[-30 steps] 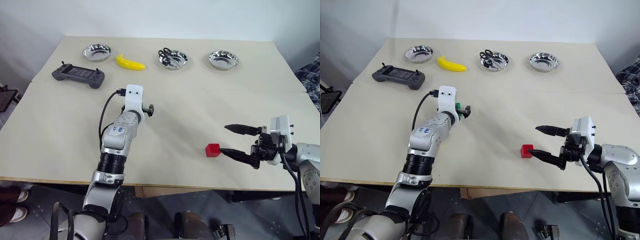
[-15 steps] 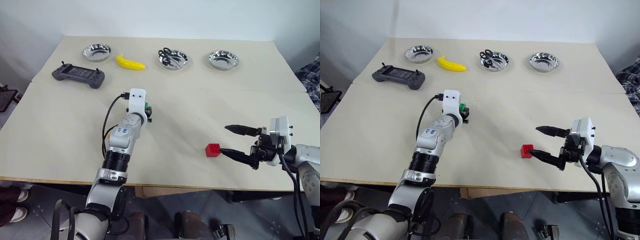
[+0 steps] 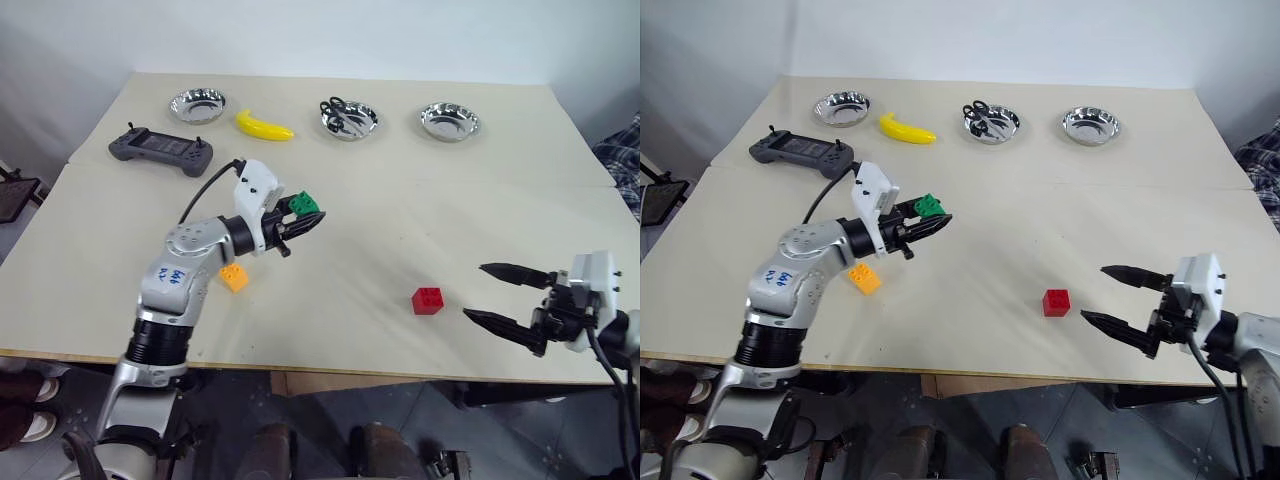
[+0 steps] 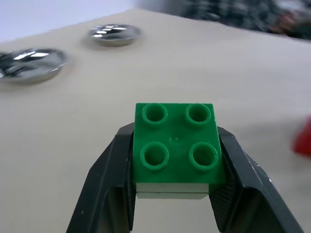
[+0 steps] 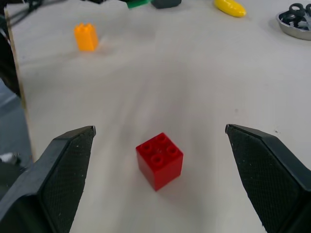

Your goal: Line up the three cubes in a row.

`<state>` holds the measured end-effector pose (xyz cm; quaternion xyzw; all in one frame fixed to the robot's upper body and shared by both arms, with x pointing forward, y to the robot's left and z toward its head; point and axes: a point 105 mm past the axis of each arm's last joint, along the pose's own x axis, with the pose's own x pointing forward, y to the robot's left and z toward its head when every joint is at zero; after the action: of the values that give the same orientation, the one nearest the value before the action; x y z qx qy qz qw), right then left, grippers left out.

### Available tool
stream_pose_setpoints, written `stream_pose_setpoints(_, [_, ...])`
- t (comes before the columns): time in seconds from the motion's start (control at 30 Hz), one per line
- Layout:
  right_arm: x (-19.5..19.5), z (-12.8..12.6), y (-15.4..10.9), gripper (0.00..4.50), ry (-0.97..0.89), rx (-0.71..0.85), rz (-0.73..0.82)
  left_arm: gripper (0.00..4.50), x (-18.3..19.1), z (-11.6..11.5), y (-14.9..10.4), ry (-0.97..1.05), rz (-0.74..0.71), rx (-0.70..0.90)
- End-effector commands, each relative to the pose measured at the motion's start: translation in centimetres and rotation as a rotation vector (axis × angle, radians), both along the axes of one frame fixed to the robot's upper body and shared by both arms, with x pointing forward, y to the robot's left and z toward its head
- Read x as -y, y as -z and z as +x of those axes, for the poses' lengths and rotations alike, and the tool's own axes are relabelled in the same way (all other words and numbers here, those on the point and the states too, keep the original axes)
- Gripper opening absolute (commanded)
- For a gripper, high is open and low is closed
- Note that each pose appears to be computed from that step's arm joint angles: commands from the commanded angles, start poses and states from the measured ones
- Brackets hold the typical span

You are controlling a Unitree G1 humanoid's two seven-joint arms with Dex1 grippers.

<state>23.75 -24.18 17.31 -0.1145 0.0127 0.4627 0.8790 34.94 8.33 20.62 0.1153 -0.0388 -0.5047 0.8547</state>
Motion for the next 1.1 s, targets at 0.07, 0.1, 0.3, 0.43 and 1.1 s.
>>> stream_pose_setpoints(0.07, [0.5, -2.6, -1.6, 4.5, -0.046, 0.092, -0.078, 1.53, 2.1, -4.1, 1.3, 0.397, 0.111, 0.029])
stream_pose_setpoints(0.1, [0.5, -3.3, -1.6, 4.5, -0.06, 0.086, -0.081, 1.53, 2.1, -4.0, 2.2, 0.408, 0.14, -0.009])
stream_pose_setpoints(0.3, [1.6, -5.4, -0.9, 4.5, -0.059, 0.002, -0.143, 1.53, 3.9, -4.4, 6.7, 0.457, 0.316, -0.004])
stream_pose_setpoints(0.43, [1.0, -5.1, -0.9, 4.5, -0.048, 0.014, -0.116, 1.53, 6.3, -4.3, 8.0, 0.461, 0.301, -0.011])
stream_pose_setpoints(1.1, [-0.5, -5.0, -0.8, 4.5, -0.046, -0.001, -0.068, 1.53, 8.7, -4.1, 9.4, 0.505, 0.393, -0.081])
